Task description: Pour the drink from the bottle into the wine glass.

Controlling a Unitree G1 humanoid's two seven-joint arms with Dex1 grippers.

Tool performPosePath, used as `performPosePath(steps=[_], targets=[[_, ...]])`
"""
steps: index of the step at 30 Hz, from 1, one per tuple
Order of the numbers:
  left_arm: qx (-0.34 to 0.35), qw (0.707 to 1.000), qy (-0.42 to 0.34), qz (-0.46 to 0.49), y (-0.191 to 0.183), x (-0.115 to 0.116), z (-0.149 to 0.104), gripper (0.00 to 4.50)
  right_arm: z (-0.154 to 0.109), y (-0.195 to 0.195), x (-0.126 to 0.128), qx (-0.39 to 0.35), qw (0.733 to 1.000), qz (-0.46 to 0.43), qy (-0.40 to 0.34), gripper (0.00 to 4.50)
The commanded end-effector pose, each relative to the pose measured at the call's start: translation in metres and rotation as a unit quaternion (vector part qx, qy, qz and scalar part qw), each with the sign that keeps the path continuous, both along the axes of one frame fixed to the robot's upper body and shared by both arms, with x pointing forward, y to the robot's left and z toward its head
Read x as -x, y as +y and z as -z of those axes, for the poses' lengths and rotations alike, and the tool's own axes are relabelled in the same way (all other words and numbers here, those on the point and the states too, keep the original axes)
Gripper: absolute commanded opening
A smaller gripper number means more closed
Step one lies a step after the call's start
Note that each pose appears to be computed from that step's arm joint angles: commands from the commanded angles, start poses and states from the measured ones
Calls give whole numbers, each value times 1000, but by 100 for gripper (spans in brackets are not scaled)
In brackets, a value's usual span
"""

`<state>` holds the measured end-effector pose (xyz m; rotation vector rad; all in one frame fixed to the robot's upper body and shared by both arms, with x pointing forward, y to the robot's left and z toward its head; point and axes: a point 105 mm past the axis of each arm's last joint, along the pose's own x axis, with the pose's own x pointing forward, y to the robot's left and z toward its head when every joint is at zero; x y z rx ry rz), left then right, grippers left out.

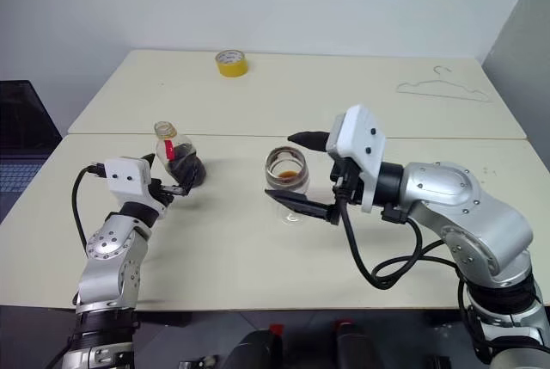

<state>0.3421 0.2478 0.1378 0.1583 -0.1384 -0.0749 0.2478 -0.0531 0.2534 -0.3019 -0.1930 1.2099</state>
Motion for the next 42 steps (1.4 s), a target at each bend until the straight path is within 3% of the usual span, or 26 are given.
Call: performPosePath(steps=[1, 7, 14, 19, 23, 30, 39, 42], targets=[[-29, 999, -27, 13, -7, 8, -22, 447, -7, -10, 5, -16, 1000, 16, -19, 450], [-17, 999, 11, 44, -18, 25, -12, 447, 15, -34, -6, -9, 997, 82, -12, 450], [-13, 998, 45, 44, -13, 40, 0, 447, 37, -53, -6, -75, 989, 121, 28, 450], [-23, 998, 46, 39, -13, 45, 3, 447, 66, -72, -8, -100, 979, 174, 36, 450], [-18, 999, 37, 22, -14, 46, 7, 447, 101, -90, -16, -119, 957, 262, 46, 450], [-18, 999, 40, 24, -22, 50, 15, 447, 130, -100, -24, -155, 918, 363, 31, 450], [-6, 999, 40, 0, -22, 50, 20, 447, 150, -117, -36, -161, 880, 448, 4, 450], [-7, 1000, 24, -9, -20, 50, 18, 447, 150, -116, -39, -163, 880, 445, -1, 450]])
